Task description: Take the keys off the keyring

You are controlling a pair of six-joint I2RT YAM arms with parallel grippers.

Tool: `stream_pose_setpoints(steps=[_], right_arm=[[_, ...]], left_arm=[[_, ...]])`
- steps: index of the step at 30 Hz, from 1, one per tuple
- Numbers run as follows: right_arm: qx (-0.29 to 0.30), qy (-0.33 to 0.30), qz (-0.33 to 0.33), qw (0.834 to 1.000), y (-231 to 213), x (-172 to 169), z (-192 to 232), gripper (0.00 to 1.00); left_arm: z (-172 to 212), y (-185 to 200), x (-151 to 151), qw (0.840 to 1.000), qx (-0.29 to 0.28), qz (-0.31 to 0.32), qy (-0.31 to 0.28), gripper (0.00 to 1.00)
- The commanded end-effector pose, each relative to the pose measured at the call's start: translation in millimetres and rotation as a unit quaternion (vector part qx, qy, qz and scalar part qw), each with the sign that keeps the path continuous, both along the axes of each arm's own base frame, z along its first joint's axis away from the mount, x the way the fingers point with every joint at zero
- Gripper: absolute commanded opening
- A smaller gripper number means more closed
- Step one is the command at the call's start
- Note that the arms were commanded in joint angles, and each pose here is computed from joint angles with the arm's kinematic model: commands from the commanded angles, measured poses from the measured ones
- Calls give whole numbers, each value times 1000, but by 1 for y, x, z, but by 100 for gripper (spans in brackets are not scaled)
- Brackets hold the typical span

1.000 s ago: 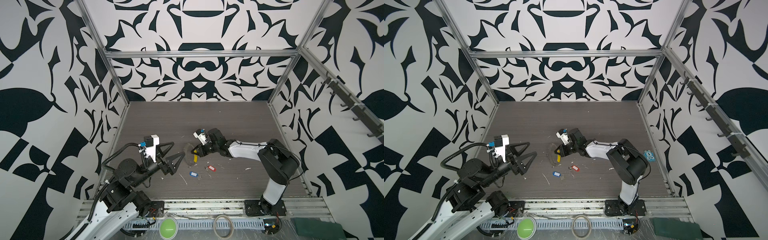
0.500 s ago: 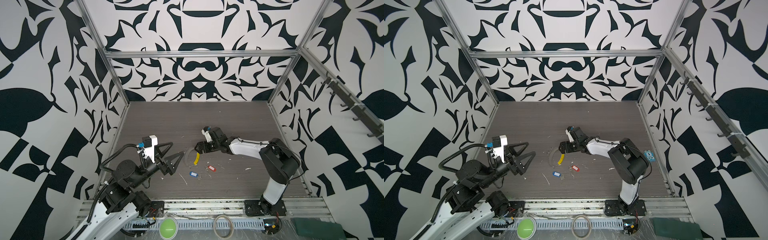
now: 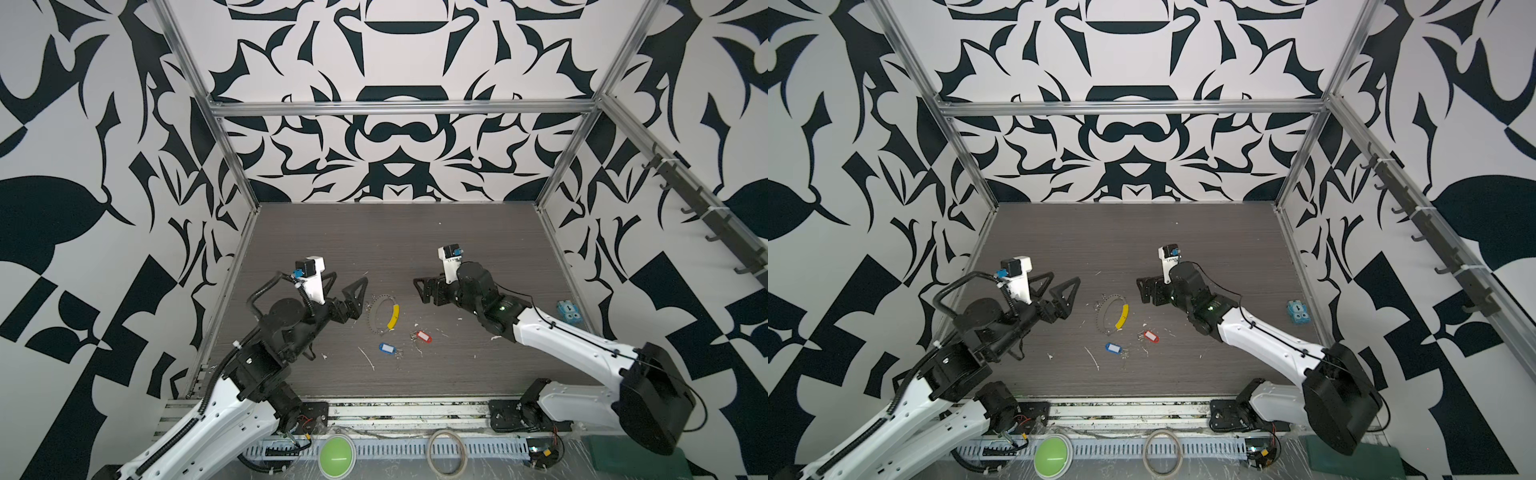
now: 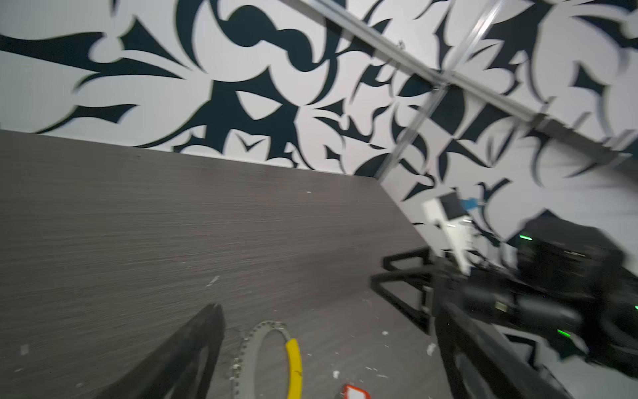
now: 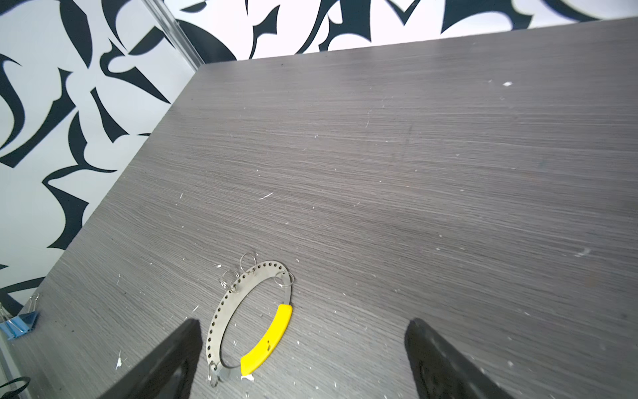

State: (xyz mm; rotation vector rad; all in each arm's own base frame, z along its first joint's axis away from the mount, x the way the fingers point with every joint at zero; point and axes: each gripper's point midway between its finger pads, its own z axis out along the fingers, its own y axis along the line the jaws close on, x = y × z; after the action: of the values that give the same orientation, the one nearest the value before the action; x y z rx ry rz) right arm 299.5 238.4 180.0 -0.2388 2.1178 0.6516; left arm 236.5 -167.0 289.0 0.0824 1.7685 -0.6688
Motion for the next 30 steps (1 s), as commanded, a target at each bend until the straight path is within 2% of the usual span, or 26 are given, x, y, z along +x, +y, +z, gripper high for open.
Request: stream_pose_setpoints(steps=[1,6,12,16,20,22,24,27,30], right_arm=[[13,-34,-32,999,-13,0,16,97],[12,-39,-59,997,-28,-4,16,99],[20,-50,-67,996,-35,-8,19,99],[21,-61,-94,994,-46,-7,22,100],[28,-67,-116,991,-56,-9,25,100],[28,-67,-123,990,-58,-9,24,100],[27,-66,-138,988,-63,-7,23,100],[27,-62,-151,986,-66,-6,22,100],[19,-64,-154,986,-68,-5,25,100]], left_arm=[[13,35,31,990,36,133,-37,99],[1,50,66,977,100,185,-28,99],[-43,102,112,956,126,264,9,99],[-80,152,131,925,160,343,28,99],[-106,192,132,897,201,392,44,99],[-120,201,134,892,206,397,59,99],[-131,203,136,895,207,392,58,99],[-152,208,141,888,247,383,63,99],[-166,208,145,895,244,369,47,99]])
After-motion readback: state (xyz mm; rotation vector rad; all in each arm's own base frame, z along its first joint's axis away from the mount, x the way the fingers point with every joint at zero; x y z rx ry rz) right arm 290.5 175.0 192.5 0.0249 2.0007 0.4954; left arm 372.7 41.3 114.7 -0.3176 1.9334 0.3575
